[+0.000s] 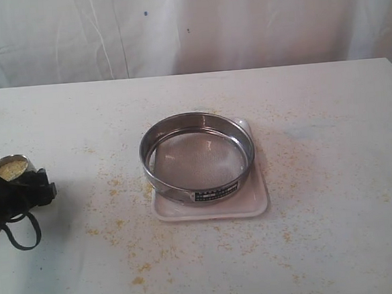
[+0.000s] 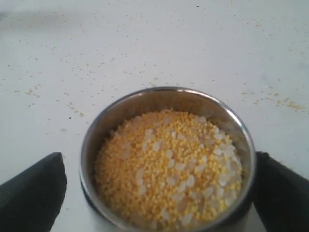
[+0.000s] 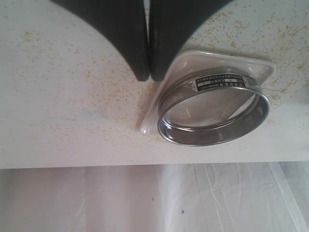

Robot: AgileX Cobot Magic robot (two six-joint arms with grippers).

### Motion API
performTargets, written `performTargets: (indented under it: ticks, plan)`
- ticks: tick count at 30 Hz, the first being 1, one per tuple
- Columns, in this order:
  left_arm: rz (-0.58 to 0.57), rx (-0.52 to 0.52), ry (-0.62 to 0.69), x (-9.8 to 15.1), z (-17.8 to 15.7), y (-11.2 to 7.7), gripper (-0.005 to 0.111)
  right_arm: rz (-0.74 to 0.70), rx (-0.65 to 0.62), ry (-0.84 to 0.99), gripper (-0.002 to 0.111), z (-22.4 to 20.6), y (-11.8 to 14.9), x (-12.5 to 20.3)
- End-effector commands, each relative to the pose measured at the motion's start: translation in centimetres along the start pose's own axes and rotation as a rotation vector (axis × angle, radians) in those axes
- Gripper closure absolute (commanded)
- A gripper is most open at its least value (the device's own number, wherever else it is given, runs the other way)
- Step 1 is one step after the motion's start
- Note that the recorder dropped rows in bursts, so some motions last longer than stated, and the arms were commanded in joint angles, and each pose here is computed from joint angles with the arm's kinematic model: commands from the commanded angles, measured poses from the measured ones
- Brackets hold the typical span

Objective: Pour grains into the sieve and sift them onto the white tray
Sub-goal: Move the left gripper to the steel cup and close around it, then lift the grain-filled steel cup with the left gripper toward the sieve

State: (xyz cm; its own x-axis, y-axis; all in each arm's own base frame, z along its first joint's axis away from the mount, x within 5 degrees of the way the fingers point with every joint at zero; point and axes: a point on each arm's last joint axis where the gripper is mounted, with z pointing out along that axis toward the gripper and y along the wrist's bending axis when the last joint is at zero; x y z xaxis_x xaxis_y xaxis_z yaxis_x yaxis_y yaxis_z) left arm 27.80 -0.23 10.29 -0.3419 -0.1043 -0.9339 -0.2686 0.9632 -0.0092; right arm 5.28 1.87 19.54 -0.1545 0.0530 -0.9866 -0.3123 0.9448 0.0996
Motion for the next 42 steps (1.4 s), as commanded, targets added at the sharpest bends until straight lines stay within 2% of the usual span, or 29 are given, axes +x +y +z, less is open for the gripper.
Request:
performTargets:
  ticks: [1,18,21,23,24,29,37,42]
  plan:
    - [0.000,-0.005,-0.008,-0.2,0.7,0.1,0.002,-0.011,0.004,0.004,0.108,0.0,0.0,0.2]
    - [-0.003,-0.016,0.000,0.1,0.9,0.3,0.002,-0.011,0.004,0.004,0.108,0.0,0.0,0.2]
    - [-0.005,-0.019,0.000,0.1,0.9,0.4,0.006,-0.011,0.004,0.004,0.108,0.0,0.0,0.2]
    - [-0.005,-0.019,0.000,0.1,0.9,0.4,0.019,-0.011,0.004,0.004,0.108,0.0,0.0,0.2]
    - [-0.005,-0.019,0.000,0.1,0.9,0.4,0.030,-0.011,0.004,0.004,0.108,0.0,0.0,0.2]
    - [0.005,-0.002,0.010,0.2,0.9,0.2,0.107,-0.011,0.004,0.004,0.108,0.0,0.0,0.2]
    - [0.121,0.149,-0.011,0.1,0.8,-1.2,0.107,-0.011,0.004,0.004,0.108,0.0,0.0,0.2]
    - [0.144,0.206,0.003,0.2,0.7,-1.7,0.107,-0.011,0.004,0.004,0.108,0.0,0.0,0.2]
